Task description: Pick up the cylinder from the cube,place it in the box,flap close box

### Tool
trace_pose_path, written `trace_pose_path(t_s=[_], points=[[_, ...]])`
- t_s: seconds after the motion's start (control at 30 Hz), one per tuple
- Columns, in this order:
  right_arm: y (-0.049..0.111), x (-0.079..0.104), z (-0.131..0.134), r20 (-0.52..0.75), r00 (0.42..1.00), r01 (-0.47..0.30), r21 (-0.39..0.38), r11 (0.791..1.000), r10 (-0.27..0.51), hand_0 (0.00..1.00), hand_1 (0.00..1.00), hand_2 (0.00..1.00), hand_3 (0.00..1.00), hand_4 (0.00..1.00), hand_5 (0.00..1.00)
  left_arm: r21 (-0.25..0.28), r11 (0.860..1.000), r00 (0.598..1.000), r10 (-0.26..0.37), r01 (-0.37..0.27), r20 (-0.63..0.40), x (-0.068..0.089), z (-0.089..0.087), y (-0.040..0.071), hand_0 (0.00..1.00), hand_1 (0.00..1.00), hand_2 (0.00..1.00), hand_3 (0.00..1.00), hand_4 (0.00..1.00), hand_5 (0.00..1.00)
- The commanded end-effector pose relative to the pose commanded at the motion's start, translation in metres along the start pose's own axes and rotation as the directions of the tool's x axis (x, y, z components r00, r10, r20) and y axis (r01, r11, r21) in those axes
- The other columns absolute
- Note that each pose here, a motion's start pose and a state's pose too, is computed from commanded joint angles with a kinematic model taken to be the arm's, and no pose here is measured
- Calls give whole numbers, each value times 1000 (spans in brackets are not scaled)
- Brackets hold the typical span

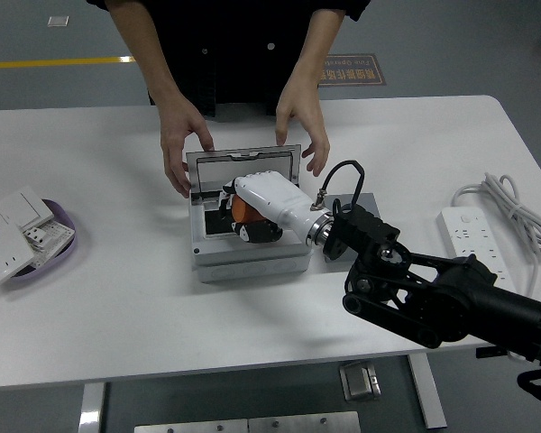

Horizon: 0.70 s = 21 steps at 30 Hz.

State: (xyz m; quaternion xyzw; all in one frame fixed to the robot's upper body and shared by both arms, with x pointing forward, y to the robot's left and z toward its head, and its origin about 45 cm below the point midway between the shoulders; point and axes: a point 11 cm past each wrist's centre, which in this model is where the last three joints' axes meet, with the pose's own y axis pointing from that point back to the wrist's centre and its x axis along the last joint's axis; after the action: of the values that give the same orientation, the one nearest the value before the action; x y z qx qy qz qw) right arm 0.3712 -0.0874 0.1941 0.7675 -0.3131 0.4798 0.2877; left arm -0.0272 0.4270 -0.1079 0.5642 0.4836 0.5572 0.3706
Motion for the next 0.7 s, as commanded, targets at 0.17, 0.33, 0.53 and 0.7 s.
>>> trace_pose_path(t_s=[0.17, 0.33, 0.53, 0.7], points=[[-1, -2, 2, -33, 999, 16, -5, 1000, -16, 770, 672, 642, 646, 422, 204, -1, 1000, 1000, 0, 0, 1, 0, 0, 0, 620, 641, 628, 634, 691, 245], [-2, -2, 4, -53, 998, 27, -11, 1000, -27, 829, 726, 704, 676, 648, 395, -1, 1000, 1000, 1, -1, 3, 0, 1, 0, 620, 641, 628, 634, 691, 247], [-2, -3, 5, -44, 998, 39, -7, 999, -39, 854, 737, 717, 751, 859, 523, -3, 1000, 1000, 0, 0, 5, 0, 1, 0, 620, 641, 628, 634, 691, 246], [1, -4, 5, 31, 999, 37, -2, 999, -37, 863, 746, 724, 767, 967, 604, -5, 1000, 1000, -3, 3, 6, -1, 1, 0, 621, 641, 628, 634, 692, 247]])
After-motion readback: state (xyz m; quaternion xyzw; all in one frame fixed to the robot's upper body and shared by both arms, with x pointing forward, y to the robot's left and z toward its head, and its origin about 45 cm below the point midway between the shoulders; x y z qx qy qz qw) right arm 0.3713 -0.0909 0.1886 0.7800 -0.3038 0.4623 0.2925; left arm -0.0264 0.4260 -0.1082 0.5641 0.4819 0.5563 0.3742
